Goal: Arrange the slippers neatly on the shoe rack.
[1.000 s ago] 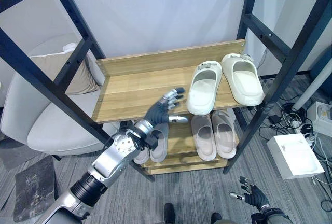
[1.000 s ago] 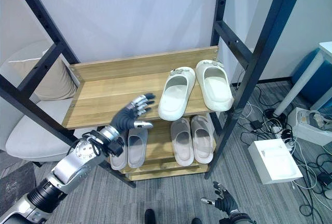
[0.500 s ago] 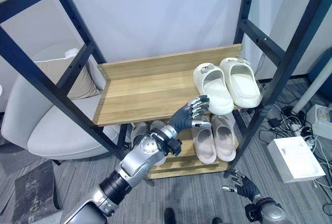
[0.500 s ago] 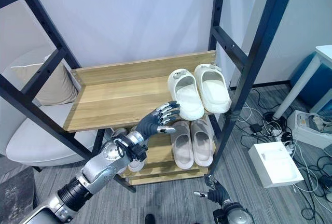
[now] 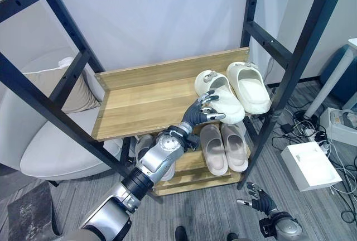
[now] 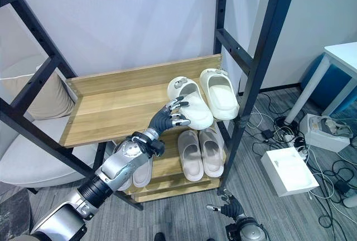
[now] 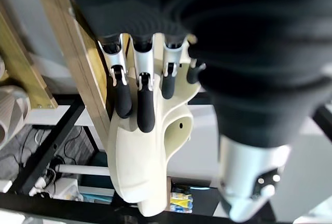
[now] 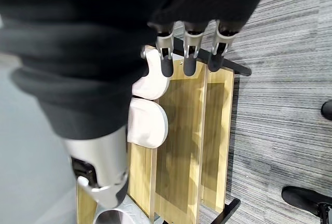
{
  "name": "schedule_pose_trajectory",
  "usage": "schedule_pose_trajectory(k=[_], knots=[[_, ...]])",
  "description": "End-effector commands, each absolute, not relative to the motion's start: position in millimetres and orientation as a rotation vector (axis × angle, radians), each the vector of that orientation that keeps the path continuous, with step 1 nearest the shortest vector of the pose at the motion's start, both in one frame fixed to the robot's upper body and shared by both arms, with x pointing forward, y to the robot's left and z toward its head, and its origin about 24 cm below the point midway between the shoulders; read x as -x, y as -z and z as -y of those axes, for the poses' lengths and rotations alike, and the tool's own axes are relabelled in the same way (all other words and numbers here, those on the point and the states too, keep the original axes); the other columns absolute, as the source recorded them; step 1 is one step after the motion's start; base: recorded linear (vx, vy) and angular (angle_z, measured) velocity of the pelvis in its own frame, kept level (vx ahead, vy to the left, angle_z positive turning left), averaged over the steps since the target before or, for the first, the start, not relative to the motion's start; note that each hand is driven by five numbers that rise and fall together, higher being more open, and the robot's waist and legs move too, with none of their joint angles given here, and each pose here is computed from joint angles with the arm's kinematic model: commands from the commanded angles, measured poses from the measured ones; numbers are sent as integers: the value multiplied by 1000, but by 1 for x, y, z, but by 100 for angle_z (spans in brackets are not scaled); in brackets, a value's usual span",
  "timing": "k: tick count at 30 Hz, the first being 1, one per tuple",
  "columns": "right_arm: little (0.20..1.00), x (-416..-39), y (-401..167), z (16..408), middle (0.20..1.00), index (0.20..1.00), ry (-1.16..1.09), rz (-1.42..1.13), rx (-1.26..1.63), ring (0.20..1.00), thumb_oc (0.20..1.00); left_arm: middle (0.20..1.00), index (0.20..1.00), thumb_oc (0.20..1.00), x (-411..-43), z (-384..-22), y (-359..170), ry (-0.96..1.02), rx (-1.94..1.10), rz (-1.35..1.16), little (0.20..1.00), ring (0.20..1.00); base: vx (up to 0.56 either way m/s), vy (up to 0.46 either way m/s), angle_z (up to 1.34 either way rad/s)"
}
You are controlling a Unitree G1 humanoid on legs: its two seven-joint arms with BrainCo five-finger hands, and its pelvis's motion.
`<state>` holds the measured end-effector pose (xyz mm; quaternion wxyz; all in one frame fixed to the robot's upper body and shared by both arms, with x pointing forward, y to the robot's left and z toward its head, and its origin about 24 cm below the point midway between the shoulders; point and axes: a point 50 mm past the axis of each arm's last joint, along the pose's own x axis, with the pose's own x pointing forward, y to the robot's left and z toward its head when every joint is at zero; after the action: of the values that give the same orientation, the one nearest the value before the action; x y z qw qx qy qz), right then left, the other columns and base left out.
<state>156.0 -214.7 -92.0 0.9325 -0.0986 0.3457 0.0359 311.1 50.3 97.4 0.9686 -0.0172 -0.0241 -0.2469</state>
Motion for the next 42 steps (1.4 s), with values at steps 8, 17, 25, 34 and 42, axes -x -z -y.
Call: schedule_pose_trajectory(k=[8,17,25,34,42], knots=[[1000,-176,82,202,1000,1000,-68,-607,154,1000,1000,1000,1000,1000,-340,-80,-145,354,-73,262,1000,1000,0,0,0],[1000,-179,84,199,1000,1000,-70,-611,147,1000,1000,1000,1000,1000,-348,-89,-147,273,-137,278,1000,1000,-9,0,6],[1000,-175,88,198,1000,1000,-75,-620,156,1000,1000,1000,1000,1000,-360,-79,-171,235,-211,365,1000,1000,0,1,0],[1000,-177,85,201,1000,1000,-36,-594,140,1000,1000,1000,1000,1000,-347,-106,-206,78,-57,546,1000,1000,0,0,0],[1000,-176,95,208,1000,1000,12,-648,116,1000,1000,1000,1000,1000,-270,-92,-247,461,276,834,1000,1000,-9,3,6]])
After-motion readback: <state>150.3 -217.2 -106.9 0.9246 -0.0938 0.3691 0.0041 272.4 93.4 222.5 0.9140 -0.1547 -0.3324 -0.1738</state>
